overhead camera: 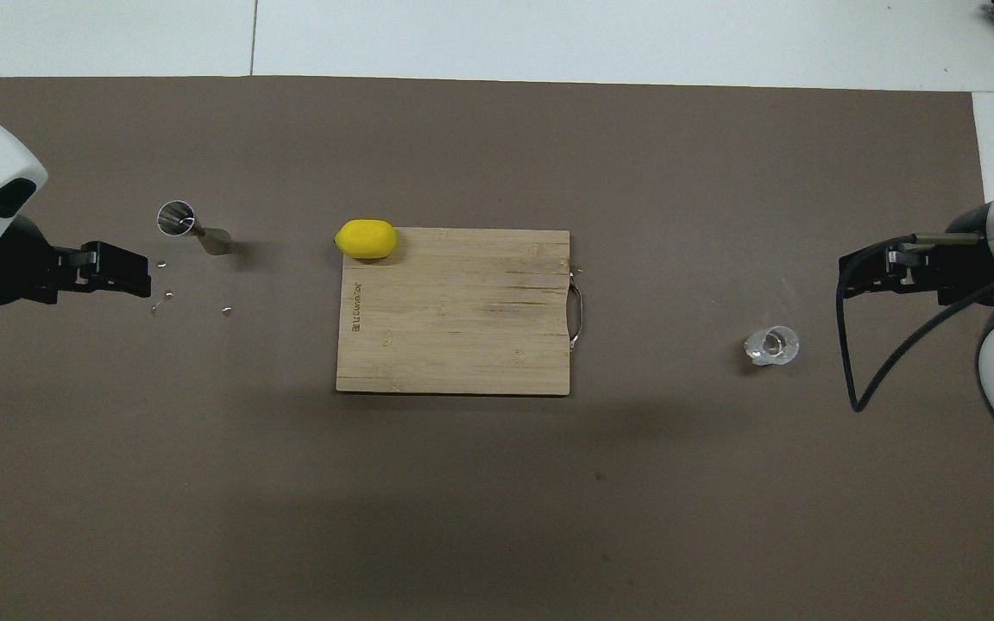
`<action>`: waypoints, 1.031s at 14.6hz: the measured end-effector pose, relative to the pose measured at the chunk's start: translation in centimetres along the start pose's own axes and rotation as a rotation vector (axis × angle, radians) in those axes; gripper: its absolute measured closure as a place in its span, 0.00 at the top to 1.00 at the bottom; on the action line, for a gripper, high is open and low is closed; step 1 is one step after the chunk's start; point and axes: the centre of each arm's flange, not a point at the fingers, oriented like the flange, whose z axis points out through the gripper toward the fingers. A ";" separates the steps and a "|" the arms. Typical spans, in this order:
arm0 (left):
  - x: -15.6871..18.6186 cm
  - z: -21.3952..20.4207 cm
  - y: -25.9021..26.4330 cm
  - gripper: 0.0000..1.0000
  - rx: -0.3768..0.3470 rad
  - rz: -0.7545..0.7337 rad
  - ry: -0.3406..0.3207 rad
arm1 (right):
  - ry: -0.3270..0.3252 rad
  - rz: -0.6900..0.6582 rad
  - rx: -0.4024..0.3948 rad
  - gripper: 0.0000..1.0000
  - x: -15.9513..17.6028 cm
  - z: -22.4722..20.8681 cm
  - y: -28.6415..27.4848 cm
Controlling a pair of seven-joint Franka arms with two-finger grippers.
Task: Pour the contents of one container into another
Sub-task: 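Move the left gripper toward the small metal cup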
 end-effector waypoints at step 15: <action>3.9 10.6 -15.8 1.00 -0.413 -0.810 -0.274 | 0.000 0.000 0.000 1.00 0.0 0.0 0.0</action>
